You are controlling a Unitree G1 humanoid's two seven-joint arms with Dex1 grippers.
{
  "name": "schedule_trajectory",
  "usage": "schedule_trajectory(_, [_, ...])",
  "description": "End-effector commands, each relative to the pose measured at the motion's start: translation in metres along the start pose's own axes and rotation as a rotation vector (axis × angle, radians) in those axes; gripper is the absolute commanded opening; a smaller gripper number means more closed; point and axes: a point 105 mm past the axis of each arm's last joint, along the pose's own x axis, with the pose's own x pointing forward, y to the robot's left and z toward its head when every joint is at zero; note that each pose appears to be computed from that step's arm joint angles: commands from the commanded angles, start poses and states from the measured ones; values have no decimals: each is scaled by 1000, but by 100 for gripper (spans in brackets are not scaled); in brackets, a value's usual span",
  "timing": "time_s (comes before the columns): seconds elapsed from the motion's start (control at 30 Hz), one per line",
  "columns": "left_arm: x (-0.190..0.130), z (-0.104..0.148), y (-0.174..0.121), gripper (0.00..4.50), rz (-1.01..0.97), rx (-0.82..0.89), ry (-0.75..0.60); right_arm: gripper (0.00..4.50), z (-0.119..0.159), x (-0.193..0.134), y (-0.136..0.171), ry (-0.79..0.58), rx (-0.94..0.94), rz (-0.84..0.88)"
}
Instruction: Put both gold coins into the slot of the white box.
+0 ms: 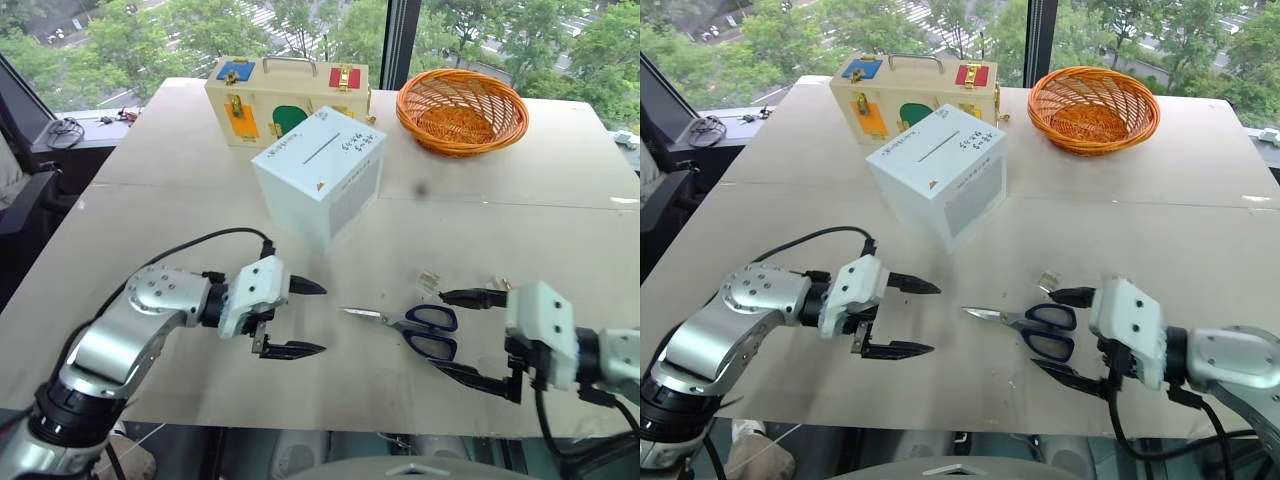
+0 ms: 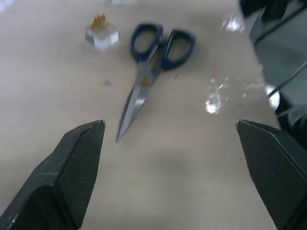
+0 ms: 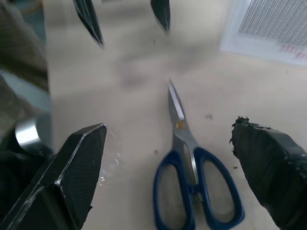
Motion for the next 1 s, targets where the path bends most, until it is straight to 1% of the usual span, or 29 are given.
schedule_trajectory(0.03, [20,18,-3,445,-64,26,26,450,14,-28,5,-45,-34,-61])
schedule_trajectory(0.1, [31,23,5,445,-58,20,33,450,15,-44,4,-59,-20,-140])
schedule_trajectory(0.2, [44,23,8,445,-90,35,74,450,11,-58,19,-27,21,-91])
schedule_trajectory(0.23, [49,21,10,445,-98,27,98,450,13,-61,23,-27,1,-83])
schedule_trajectory(0.43, [71,13,19,445,-108,54,172,450,19,-73,30,-50,-59,-120])
schedule_trajectory(0.5, [78,9,21,445,-106,62,189,450,21,-74,25,-129,6,-174])
schedule_trajectory(0.53, [80,7,21,445,-111,63,195,450,29,-73,17,-188,-28,-207])
schedule_trajectory(0.6, [75,5,21,445,-111,65,201,450,28,-66,18,-154,-66,-126])
schedule_trajectory(0.67, [68,9,24,445,-106,70,196,450,31,-62,16,-183,-72,-95])
schedule_trajectory(0.77, [71,11,31,445,-101,65,190,450,34,-58,12,-222,-98,-66])
schedule_trajectory(0.8, [71,10,32,445,-100,70,193,450,34,-58,9,-220,-128,-64])
schedule_trajectory(0.93, [78,8,36,445,-91,84,203,450,25,-59,12,-186,-148,32])
schedule_trajectory(1.0, [82,7,37,445,-91,90,207,450,26,-63,9,-190,-171,66])
